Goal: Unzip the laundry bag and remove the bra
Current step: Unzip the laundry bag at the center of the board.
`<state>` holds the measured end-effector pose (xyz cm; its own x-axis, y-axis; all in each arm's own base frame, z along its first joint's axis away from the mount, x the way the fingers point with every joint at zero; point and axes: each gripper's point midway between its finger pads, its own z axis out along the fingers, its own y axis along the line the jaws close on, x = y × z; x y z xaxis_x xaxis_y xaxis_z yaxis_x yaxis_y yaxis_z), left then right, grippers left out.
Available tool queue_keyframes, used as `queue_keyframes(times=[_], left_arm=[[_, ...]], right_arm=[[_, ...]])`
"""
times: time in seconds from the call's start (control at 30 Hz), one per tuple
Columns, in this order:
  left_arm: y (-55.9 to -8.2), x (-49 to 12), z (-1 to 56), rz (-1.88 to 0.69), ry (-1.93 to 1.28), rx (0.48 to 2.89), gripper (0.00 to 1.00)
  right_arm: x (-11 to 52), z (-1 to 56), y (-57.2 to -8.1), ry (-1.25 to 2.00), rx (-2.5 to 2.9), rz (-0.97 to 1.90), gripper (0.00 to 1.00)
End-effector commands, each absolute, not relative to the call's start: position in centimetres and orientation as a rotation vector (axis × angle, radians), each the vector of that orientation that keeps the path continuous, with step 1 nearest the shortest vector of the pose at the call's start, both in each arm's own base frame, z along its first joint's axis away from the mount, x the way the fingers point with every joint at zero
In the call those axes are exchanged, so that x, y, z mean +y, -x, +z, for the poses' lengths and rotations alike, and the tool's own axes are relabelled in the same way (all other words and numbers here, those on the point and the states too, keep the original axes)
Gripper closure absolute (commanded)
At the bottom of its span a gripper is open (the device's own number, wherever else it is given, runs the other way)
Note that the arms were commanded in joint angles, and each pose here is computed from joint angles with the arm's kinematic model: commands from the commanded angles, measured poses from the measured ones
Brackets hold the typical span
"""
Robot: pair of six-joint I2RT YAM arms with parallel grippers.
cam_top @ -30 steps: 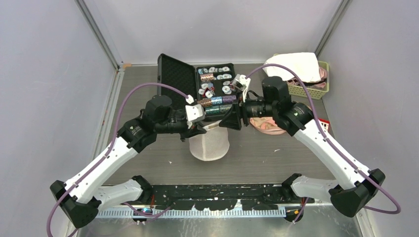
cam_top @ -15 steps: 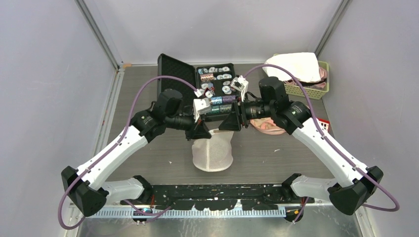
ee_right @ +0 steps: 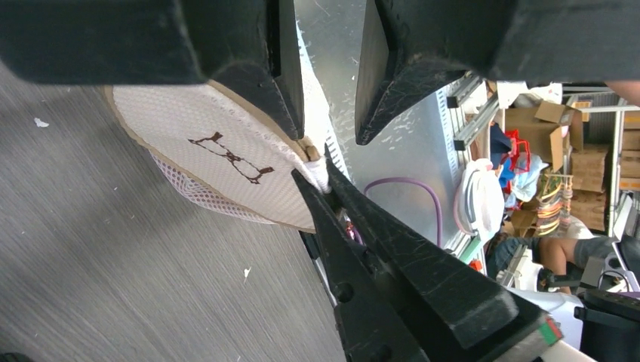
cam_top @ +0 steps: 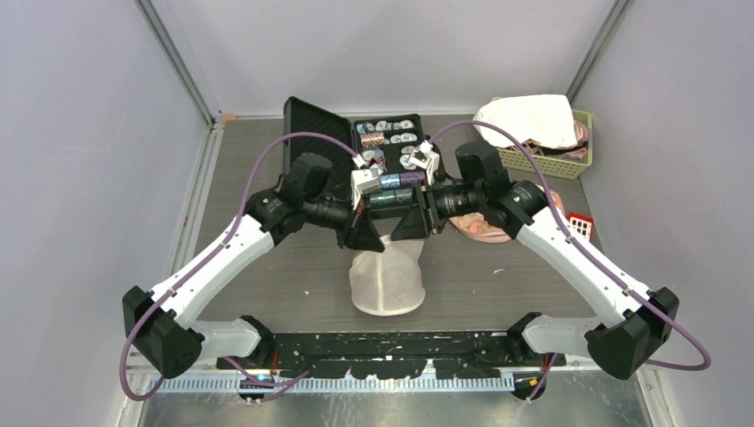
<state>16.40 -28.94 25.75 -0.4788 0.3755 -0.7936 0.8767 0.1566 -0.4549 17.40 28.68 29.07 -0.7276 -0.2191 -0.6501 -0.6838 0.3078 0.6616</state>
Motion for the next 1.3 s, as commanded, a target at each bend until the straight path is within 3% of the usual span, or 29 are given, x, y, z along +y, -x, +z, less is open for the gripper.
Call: queue_keyframes(times=[0.0,1.27], left_arm=[[-16.2,-29.6,28.7,-1.369,-1.180,1.846,1.00],[-16.5,-31.0,30.5,-1.487,-1.160,1.774,1.00]], right_arm=[[29.1,29.4,-17.3,0.814,2.121,1.448,0.65],[30.2,28.8,-17.3,0.874,2.113,1.479,0.70]])
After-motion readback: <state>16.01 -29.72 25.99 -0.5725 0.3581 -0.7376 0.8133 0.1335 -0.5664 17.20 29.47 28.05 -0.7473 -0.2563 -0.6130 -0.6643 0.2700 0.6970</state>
